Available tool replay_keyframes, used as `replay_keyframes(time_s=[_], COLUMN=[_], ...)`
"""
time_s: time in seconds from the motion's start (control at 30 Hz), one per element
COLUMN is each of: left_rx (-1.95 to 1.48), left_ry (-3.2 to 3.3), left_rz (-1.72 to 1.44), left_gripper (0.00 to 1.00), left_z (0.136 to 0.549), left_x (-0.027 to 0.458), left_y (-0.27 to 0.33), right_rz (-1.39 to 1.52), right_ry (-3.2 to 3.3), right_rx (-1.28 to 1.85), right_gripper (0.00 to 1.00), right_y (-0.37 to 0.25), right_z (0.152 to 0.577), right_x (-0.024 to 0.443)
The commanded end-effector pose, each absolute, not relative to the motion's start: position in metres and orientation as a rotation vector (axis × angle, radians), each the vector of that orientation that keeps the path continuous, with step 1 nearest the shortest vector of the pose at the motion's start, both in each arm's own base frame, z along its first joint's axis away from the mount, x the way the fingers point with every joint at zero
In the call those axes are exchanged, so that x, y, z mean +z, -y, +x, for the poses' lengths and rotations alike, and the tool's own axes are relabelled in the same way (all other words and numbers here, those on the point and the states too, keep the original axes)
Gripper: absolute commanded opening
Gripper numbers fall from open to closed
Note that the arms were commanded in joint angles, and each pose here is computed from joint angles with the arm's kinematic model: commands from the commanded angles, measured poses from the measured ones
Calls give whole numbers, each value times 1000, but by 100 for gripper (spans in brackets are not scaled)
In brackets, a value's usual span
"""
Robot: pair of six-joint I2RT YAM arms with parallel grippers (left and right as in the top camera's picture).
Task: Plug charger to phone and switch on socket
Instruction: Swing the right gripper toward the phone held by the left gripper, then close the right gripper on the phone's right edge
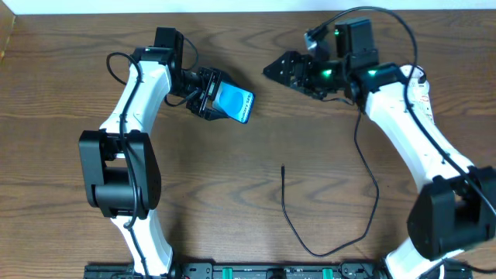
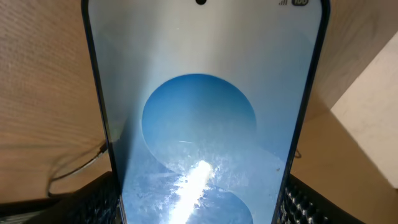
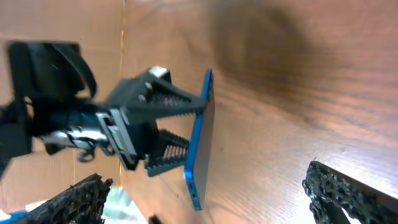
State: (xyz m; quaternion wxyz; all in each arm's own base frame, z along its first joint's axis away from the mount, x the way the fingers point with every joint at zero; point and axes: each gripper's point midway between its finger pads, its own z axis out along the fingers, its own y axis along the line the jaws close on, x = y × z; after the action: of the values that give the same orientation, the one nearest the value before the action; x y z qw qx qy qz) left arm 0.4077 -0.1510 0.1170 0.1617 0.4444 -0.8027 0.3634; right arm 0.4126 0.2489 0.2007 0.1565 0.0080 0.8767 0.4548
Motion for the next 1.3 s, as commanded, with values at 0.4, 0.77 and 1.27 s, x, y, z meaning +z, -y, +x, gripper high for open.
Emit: replay_keyframes(time_s=[0.4,0.77,1.27], left_rx=[975,965,1030], left_ry=[2141,2123,2134], left_rz=[1481,1491,1395], left_gripper=[7,7,7], left_z=[408,407,407], left_x=[125,125,134], left_y=[147,153,186], right_rz=[-155,-222,-188], right_ry=[-2540,-2576,-2629], right_rx=[1202,1097,1016], right_gripper=[99,99,93], right_y=[-283,-302,-296], right_z=[401,386,383], right_x=[182,171,159])
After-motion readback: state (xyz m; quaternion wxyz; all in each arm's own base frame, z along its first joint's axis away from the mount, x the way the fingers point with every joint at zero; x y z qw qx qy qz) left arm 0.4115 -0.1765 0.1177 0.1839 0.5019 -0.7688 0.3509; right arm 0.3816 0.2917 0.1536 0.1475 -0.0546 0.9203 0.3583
